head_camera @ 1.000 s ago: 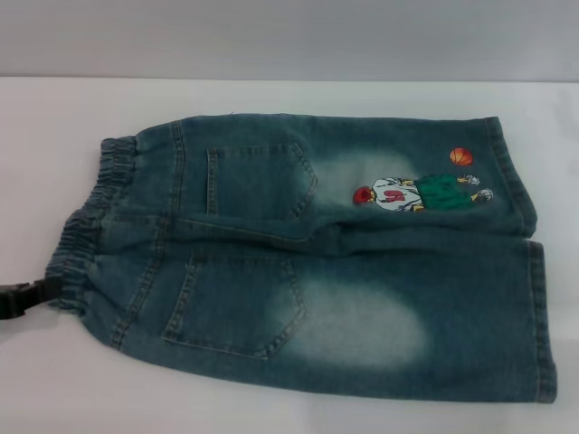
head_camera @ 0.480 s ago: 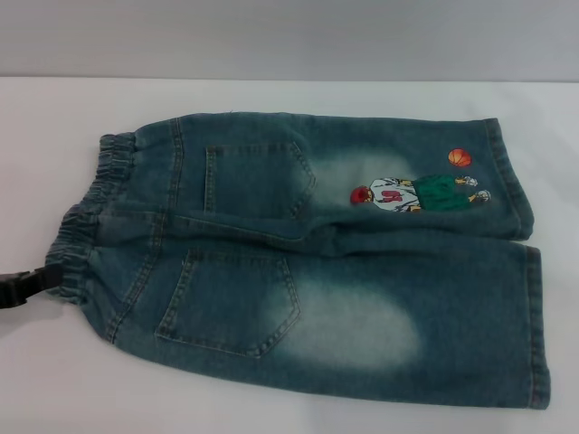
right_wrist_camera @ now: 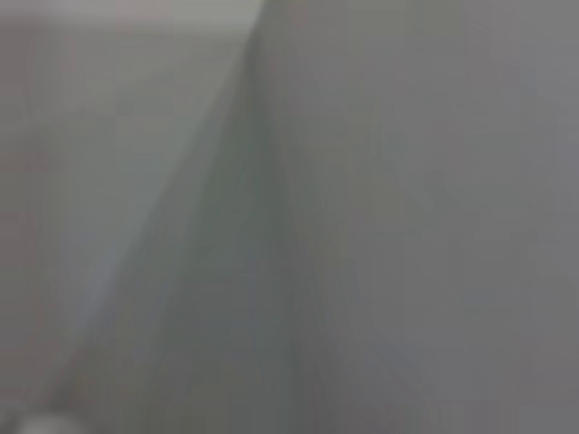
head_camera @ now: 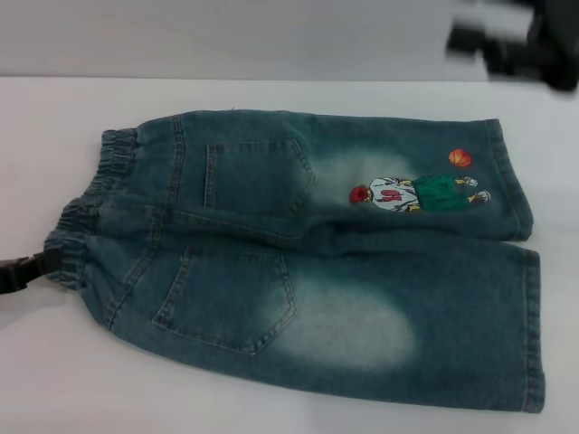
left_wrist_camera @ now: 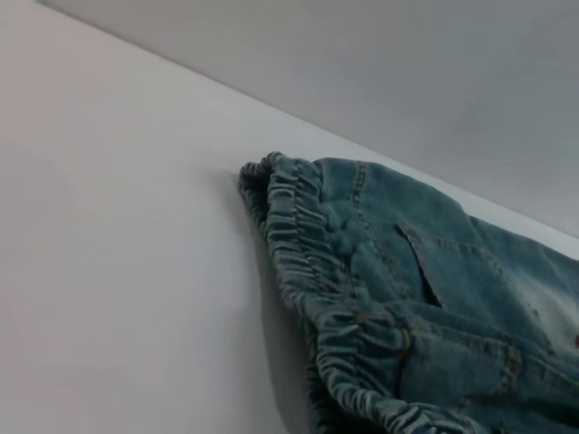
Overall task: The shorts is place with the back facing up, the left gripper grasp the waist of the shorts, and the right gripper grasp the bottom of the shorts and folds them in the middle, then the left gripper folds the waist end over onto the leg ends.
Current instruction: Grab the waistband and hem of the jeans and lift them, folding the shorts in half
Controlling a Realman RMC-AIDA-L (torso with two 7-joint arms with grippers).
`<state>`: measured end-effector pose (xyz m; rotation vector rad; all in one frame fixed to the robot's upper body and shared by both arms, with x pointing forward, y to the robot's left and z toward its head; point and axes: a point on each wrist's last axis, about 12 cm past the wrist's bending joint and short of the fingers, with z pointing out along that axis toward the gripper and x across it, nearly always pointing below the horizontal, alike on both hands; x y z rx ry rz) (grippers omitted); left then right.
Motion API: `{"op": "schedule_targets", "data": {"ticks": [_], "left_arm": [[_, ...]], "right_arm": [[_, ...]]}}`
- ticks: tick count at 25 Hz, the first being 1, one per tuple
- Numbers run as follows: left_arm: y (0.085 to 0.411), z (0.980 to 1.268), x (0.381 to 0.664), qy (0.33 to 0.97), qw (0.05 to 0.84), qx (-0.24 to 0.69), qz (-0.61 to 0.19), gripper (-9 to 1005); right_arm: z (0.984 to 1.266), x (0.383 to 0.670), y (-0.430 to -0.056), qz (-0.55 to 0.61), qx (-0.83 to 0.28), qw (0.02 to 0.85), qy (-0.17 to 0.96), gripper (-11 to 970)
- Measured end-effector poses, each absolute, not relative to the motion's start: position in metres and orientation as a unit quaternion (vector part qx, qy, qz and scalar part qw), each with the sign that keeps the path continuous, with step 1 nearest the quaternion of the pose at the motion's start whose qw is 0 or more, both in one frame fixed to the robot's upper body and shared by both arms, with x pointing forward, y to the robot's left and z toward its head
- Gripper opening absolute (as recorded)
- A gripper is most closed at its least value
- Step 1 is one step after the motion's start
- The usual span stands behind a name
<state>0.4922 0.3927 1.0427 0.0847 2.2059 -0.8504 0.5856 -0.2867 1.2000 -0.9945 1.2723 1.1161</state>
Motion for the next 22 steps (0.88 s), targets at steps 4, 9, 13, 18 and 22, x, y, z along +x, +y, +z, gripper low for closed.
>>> {"op": "schedule_targets", "data": {"ticks": [4,9,13,18,22], "left_arm": [[0.388,1.044,0.496,0.86,0.382,0.035,-0.337,44],[0.386,1.044,0.499,0.858,0.383,0.036,-0.339,44],[0.38,1.043,0.5,0.855,0.386,0.036,-0.344,44],[0.373,1.039,0.499,0.85,0.391,0.031,-0.35,44],[0.368,1.036,0.496,0.848,0.395,0.028,-0.353,44]], "right_arm": [[1.203,0.573,-0.293,0.495,-0.489,0.463,0.549,727],[1.199,0.562,-0.304,0.503,-0.53,0.361,0.58,727],[1.19,0.557,-0.311,0.491,-0.535,0.309,0.614,727],[1.176,0.551,-0.318,0.47,-0.543,0.243,0.652,726],[1.164,0.542,-0.326,0.461,-0.538,0.196,0.678,726]]}}
